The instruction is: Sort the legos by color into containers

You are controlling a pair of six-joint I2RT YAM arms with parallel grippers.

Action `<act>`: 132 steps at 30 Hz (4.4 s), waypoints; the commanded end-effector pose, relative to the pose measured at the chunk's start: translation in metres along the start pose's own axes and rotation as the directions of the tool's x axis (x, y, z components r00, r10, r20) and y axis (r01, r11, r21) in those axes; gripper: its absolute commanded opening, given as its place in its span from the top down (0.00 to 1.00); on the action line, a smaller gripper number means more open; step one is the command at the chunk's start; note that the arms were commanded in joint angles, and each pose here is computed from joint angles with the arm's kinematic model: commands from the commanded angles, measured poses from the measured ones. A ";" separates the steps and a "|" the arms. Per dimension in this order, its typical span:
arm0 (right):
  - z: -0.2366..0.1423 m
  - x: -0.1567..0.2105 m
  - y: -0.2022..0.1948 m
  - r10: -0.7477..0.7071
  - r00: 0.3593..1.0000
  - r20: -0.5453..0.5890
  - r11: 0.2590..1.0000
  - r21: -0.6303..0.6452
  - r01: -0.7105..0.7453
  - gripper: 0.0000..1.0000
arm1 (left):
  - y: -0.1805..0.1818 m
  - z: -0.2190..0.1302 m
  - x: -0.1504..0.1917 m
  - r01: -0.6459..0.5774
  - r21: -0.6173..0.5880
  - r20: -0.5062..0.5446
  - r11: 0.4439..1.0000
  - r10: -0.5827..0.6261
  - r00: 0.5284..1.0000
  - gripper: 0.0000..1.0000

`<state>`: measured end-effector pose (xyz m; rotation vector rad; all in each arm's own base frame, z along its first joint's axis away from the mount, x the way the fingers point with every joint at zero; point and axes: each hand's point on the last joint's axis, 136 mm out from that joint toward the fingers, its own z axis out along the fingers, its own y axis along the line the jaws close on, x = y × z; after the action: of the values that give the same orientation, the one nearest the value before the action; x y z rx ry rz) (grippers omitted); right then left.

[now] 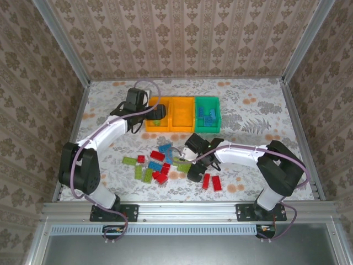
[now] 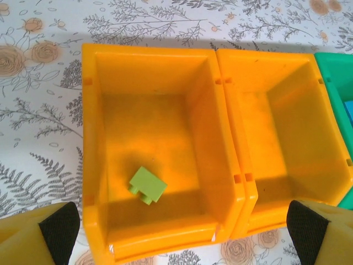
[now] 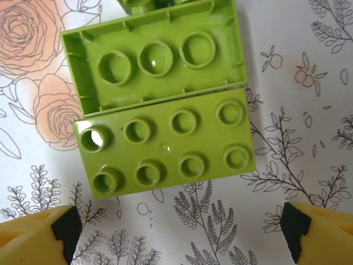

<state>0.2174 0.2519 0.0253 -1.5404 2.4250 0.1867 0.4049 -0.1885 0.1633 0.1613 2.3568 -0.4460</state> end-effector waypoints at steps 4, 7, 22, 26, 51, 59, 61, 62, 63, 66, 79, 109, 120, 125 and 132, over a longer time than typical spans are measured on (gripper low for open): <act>-0.006 -0.015 -0.001 -0.050 0.999 0.022 0.998 0.029 0.049 0.04 | 0.004 -0.008 0.017 0.029 -0.001 -0.005 1.000 -0.029 1.000 0.00; -0.005 -0.020 -0.002 -0.062 0.998 0.029 0.998 0.032 0.061 0.04 | 0.007 -0.010 0.025 0.033 -0.005 -0.015 0.999 -0.033 0.999 0.00; 0.014 -0.023 -0.005 -0.113 0.992 -0.048 0.994 0.006 0.113 0.06 | 0.021 -0.037 0.041 0.078 -0.043 0.028 0.996 -0.077 0.997 0.00; 0.017 -0.024 -0.004 -0.117 0.992 -0.056 0.993 -0.004 0.117 0.11 | 0.027 -0.042 0.044 0.088 -0.056 0.035 0.995 -0.086 0.996 0.00; -0.036 -0.051 -0.019 -0.031 0.986 0.163 0.999 0.023 0.027 0.41 | 0.059 -0.052 0.073 0.144 -0.127 0.008 0.981 -0.144 0.990 0.00; -0.077 -0.135 -0.058 0.151 0.908 0.391 0.985 0.019 -0.172 0.39 | 0.063 -0.055 0.084 0.133 -0.145 -0.007 0.980 -0.135 0.991 0.00; -0.083 -0.156 -0.072 0.211 0.876 0.434 0.972 0.002 -0.236 0.40 | 0.064 -0.056 0.088 0.132 -0.148 -0.011 0.980 -0.135 0.991 0.00; -0.087 -0.165 -0.080 0.245 0.856 0.455 0.963 -0.012 -0.270 0.40 | 0.064 -0.057 0.091 0.131 -0.148 -0.013 0.980 -0.134 0.991 0.00; -0.090 -0.175 -0.090 0.287 0.830 0.478 0.950 -0.028 -0.312 0.39 | 0.065 -0.057 0.093 0.130 -0.149 -0.015 0.980 -0.133 0.991 0.00; -0.093 -0.198 -0.118 0.421 0.752 0.508 0.895 -0.095 -0.436 0.41 | 0.067 -0.058 0.101 0.129 -0.157 -0.024 0.979 -0.134 0.991 0.00; -0.052 -0.248 -0.182 0.674 0.583 0.454 0.720 -0.228 -0.655 0.39 | 0.077 -0.060 0.118 0.127 -0.190 -0.042 0.974 -0.137 0.990 0.00; -0.082 -0.137 -0.145 0.750 0.575 0.326 0.628 -0.077 -0.775 0.01 | 0.078 -0.061 0.128 0.136 -0.187 -0.041 0.973 -0.146 0.988 0.00; -0.091 0.005 -0.052 0.862 0.484 0.154 0.472 0.106 -0.875 0.10 | 0.068 -0.067 0.129 0.060 -0.177 -0.025 0.982 -0.065 0.998 0.00; -0.094 0.033 -0.015 0.892 0.436 0.118 0.412 0.183 -0.893 0.15 | 0.061 -0.064 0.132 0.038 -0.162 -0.037 0.986 -0.044 0.998 0.00; -0.077 0.043 0.028 0.922 0.378 0.080 0.363 0.155 -0.919 0.22 | 0.059 -0.065 0.135 0.029 -0.161 -0.036 0.987 -0.035 0.999 0.00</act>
<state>0.1751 0.2156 0.0955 -0.0341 2.8928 0.1814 0.2840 -0.1144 0.1047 0.0411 2.4207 -0.2951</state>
